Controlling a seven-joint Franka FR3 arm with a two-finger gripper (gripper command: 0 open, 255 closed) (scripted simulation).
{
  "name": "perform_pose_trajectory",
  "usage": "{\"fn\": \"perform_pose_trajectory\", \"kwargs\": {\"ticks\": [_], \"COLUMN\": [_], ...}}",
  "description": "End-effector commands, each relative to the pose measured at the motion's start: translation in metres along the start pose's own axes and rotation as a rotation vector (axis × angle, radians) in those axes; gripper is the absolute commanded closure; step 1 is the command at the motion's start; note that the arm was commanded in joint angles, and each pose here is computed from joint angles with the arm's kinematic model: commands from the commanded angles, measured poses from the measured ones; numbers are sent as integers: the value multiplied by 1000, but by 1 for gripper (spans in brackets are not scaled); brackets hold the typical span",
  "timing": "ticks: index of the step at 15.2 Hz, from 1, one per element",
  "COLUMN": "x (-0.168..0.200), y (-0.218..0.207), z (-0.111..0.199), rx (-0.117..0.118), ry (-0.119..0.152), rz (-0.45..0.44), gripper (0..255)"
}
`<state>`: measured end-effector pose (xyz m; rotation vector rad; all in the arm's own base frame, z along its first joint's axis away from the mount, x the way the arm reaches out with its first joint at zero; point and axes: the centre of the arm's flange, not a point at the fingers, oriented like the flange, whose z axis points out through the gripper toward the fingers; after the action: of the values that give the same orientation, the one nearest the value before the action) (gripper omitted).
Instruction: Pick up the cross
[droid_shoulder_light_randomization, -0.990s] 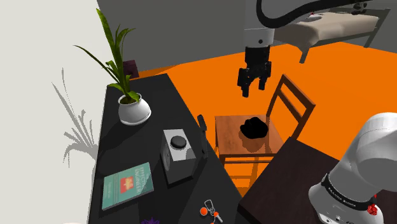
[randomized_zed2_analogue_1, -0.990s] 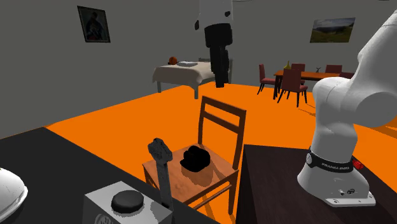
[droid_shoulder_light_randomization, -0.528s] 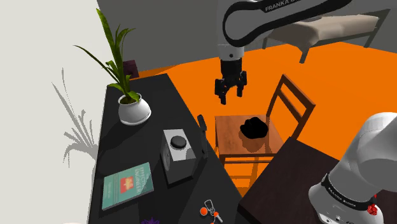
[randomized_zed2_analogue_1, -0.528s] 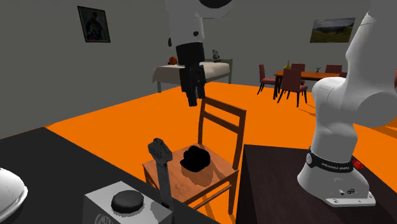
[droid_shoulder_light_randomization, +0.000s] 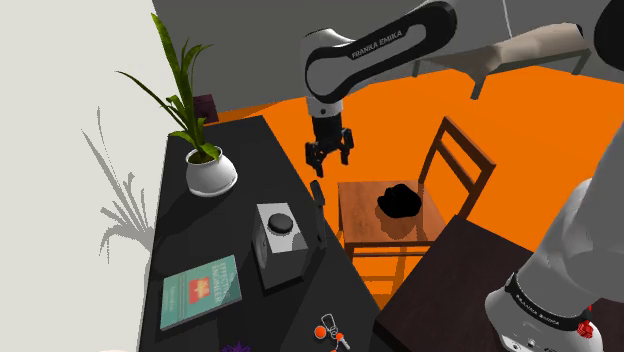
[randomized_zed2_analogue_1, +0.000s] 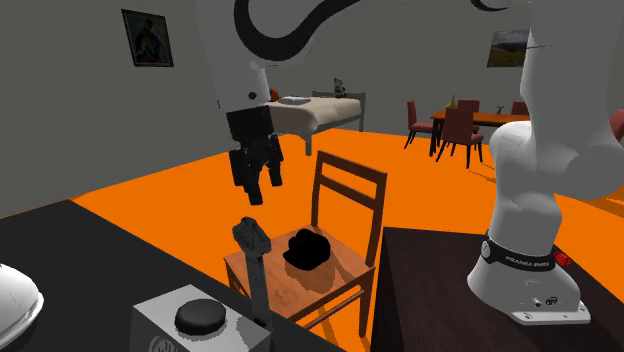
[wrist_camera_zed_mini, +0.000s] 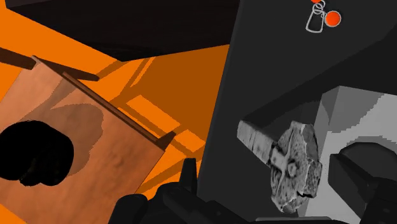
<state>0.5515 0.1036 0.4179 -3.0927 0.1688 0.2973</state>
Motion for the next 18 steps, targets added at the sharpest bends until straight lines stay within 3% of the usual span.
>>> {"fn": "perform_pose_trajectory", "kwargs": {"ticks": [1, 6, 15, 16, 18], "x": [24, 72, 80, 79, 80], "y": [-13, -37, -37, -37, -37], "z": [13, 39, 78, 78, 78], "rx": [-6, -19, -19, -19, -19], "ry": [-6, -18, -18, -18, -18], "rz": [-3, -9, -9, -9, -9], "gripper": [0, 0, 0, 255, 255]}}
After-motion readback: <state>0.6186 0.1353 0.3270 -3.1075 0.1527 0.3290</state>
